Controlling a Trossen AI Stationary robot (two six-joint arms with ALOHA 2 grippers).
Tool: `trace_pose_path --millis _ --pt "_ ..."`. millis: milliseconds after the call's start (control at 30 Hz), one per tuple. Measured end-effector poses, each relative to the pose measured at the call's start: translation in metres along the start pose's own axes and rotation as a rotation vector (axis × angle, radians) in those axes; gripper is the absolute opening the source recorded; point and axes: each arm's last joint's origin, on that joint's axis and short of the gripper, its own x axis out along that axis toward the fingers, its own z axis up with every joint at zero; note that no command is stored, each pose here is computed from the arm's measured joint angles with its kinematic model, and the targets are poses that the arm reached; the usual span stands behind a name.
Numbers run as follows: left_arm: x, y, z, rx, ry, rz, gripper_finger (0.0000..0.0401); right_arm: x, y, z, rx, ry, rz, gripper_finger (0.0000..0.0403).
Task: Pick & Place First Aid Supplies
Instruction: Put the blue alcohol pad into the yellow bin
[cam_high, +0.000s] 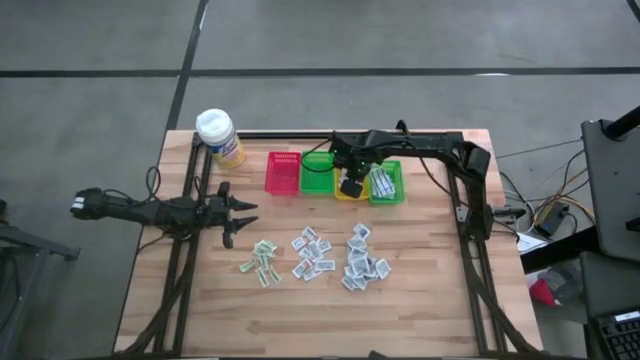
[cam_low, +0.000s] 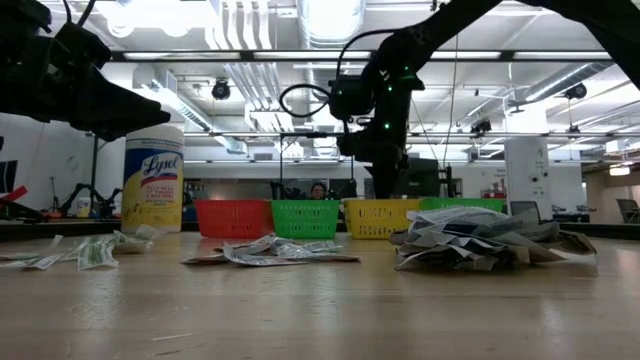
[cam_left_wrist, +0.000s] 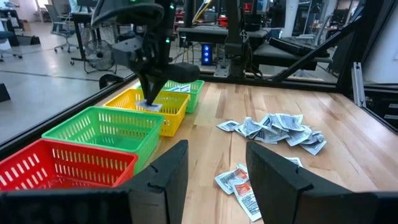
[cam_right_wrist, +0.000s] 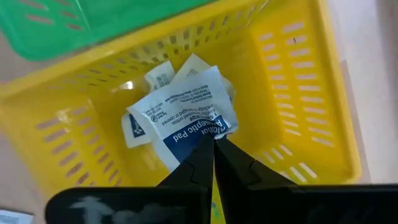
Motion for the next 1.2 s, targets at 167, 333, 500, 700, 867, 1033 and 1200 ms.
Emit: trace_pose_path --millis 167,333,500,700,867,1033,1200 --pt "0.000 0.000 0.000 0.000 0.000 0.000 0.0158 0.003 0.000 0.000 -0.006 0.007 0.000 0.0015" --pt "0.000 0.000 0.000 -0.001 0.000 0.000 0.0158 0.003 -0.001 0.000 -0.007 0.006 0.000 0.0049" --pt "0.000 0.000 0.000 -0.001 0.000 0.000 0.0158 0.001 -0.002 0.000 -0.031 0.009 0.001 0.0096" --pt "0.000 0.000 0.000 -0.001 0.000 0.000 0.0158 -0.026 0.007 -0.006 -0.057 0.020 0.023 0.0131" --pt "0.000 0.000 0.000 -0.001 0.000 0.000 0.0158 -0.056 0.027 -0.013 -0.096 -0.030 0.100 0.0142" --pt "0.000 0.000 0.000 -0.001 0.001 0.000 0.0158 -0.069 0.052 -0.018 -0.068 -0.051 0.193 0.0142" --pt "0.000 0.000 0.000 0.000 0.004 0.000 0.0158 -0.070 0.084 -0.023 -0.072 -0.031 0.239 0.0134"
